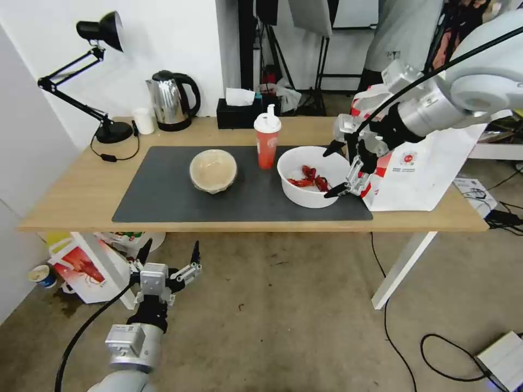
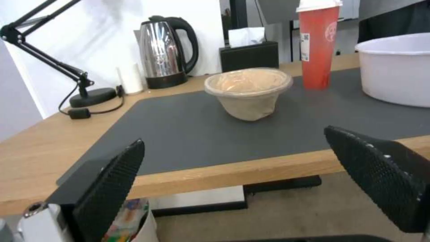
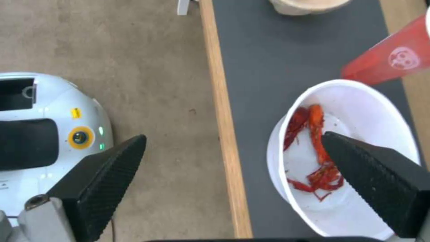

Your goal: Pick up the trash from the table and place it into the takeout bag.

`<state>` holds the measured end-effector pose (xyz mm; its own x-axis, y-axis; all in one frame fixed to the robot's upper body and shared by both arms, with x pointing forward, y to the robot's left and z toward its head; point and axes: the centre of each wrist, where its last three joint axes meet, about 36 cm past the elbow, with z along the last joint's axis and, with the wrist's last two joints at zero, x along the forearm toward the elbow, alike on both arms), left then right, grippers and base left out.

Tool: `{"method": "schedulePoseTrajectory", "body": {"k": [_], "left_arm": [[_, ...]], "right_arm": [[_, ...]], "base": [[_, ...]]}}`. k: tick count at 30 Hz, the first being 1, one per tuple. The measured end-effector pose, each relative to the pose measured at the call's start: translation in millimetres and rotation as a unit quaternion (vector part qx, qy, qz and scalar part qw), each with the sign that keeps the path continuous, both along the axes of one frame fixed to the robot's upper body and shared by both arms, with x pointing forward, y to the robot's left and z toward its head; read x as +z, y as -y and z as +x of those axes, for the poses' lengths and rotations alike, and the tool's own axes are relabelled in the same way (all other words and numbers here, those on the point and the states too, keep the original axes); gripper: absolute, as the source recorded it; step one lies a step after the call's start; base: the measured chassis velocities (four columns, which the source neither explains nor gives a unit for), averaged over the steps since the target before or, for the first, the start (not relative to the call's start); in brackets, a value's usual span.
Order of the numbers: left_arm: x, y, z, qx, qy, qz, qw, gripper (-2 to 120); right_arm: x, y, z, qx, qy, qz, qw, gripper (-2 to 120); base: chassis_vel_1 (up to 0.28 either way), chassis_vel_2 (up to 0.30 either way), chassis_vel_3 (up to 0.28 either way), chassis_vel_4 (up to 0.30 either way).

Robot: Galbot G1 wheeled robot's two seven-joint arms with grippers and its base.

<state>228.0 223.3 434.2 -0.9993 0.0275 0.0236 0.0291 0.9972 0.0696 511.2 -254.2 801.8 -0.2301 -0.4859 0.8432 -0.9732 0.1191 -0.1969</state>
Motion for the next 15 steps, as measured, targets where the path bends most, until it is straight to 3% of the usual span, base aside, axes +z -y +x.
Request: {"method": "schedulePoseTrajectory", "body": {"k": [15], "left_arm": [[0.0,0.0,0.0,0.000,0.000,0.000,1.0000,100]], "right_arm": [[-7.3,-0.1,3.1,-0.002,-0.017,0.002,1.000,100]], "base": [[0.000,0.000,0.000,0.000]]}}
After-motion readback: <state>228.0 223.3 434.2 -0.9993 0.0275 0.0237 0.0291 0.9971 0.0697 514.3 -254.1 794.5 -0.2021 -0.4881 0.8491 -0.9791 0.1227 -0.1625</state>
